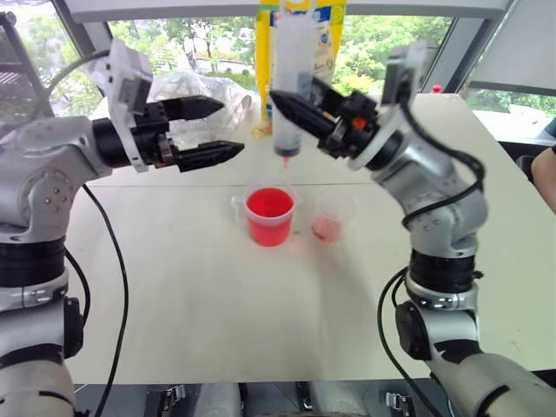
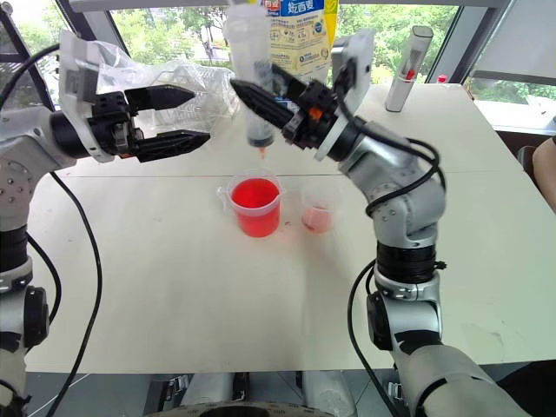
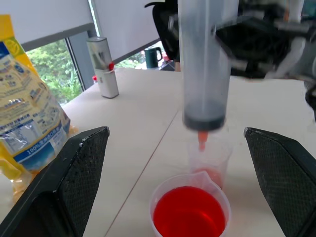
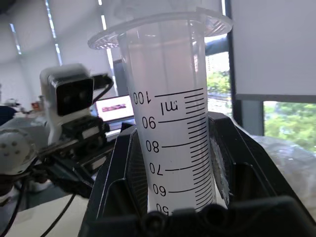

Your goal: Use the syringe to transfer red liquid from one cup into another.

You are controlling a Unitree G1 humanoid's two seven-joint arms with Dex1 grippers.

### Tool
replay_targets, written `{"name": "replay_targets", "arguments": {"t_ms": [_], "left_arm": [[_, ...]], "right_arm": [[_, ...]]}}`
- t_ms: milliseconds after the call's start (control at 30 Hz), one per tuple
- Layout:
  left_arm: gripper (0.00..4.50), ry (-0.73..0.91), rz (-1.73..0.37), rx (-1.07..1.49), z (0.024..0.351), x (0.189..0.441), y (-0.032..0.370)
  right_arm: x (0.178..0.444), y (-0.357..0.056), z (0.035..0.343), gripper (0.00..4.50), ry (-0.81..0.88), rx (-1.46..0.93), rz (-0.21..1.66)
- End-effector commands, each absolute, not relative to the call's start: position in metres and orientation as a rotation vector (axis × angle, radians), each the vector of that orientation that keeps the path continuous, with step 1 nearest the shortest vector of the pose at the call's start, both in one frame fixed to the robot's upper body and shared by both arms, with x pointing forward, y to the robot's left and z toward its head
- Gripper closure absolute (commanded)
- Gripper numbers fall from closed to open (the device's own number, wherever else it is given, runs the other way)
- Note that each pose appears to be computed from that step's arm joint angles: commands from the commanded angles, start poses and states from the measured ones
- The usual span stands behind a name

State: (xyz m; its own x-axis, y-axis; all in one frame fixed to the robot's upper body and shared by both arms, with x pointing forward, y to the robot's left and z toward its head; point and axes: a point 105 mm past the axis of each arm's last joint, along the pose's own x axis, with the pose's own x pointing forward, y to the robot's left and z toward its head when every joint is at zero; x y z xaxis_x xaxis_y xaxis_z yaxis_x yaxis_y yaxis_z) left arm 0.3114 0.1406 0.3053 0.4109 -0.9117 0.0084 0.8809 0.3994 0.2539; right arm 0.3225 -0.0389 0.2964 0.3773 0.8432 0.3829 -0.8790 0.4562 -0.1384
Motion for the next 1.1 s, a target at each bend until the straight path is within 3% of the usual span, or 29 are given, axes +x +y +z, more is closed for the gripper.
{"name": "replay_targets", "arguments": {"t_ms": [33, 367, 1100], "left_arm": [[0.0, -0.205, -1.14, 0.253, 0.319, 0.305, 0.139], [0.0, -0.206, -1.172, 0.22, 0.313, 0.309, 0.126], [0.0, -0.219, -1.196, 0.202, 0.309, 0.342, 0.102]], "right_arm": [[0.327, -0.033, 0.276, 3.14, -0.439, 0.068, 1.099], [0.344, -0.027, 0.221, 3.14, -0.363, 0.008, 1.062], [0.341, -0.02, 0.21, 3.14, -0.364, -0.048, 1.082]]}}
